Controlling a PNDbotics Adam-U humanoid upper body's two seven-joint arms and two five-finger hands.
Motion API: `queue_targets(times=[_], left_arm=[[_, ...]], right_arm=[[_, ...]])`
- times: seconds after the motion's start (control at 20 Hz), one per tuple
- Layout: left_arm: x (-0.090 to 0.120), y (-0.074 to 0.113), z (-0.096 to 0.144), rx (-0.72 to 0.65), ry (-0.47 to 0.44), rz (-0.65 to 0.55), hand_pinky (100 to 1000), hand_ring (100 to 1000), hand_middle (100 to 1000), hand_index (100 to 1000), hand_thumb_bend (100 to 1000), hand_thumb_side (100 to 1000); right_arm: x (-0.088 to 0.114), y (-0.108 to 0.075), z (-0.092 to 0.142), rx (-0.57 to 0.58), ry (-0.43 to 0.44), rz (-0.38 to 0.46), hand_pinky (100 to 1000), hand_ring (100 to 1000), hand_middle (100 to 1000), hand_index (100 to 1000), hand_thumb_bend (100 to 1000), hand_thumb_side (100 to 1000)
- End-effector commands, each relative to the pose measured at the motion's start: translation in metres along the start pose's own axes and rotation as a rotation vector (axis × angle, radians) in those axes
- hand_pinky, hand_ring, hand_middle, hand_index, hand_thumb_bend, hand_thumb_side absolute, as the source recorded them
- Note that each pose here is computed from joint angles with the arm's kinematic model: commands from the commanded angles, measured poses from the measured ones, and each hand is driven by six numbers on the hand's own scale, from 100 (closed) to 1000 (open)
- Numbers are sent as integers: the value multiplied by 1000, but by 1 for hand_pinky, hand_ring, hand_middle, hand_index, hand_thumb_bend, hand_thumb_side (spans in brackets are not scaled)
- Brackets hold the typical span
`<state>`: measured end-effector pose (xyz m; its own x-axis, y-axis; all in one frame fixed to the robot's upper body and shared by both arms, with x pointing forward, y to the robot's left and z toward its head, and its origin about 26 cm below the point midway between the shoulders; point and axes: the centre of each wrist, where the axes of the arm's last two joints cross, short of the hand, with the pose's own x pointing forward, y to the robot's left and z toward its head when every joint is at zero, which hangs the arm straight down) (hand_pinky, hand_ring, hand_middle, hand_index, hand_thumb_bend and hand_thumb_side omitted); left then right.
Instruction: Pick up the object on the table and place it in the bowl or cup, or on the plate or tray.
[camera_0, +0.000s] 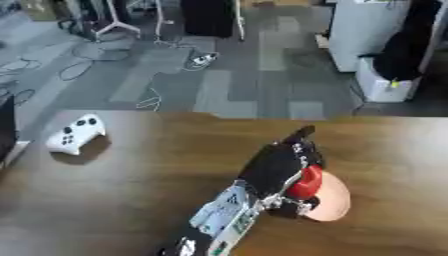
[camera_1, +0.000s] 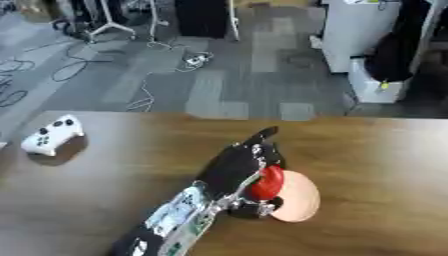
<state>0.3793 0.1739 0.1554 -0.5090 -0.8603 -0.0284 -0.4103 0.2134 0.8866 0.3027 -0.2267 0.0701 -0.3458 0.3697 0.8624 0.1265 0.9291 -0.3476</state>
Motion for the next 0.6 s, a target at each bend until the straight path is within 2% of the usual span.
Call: queue_targets(times=[0.05, 0.3, 0.6], left_arm=[[0, 0, -7, 21, -2, -20, 100, 1000, 239, 439, 423, 100], [-3, -9, -7, 5, 5, -35, 100, 1000, 251, 442, 416, 100], [-5, -10, -11, 2, 2, -49, 100, 1000, 257, 445, 409, 100]], right_arm=[[4, -4, -1, -20, -17, 2, 805, 695, 915, 900, 257, 712], [3, -1, 1, -23, -9, -5, 806, 695, 915, 900, 256, 712], [5, 2, 0, -26, -14, -21, 806, 695, 916, 900, 255, 712]])
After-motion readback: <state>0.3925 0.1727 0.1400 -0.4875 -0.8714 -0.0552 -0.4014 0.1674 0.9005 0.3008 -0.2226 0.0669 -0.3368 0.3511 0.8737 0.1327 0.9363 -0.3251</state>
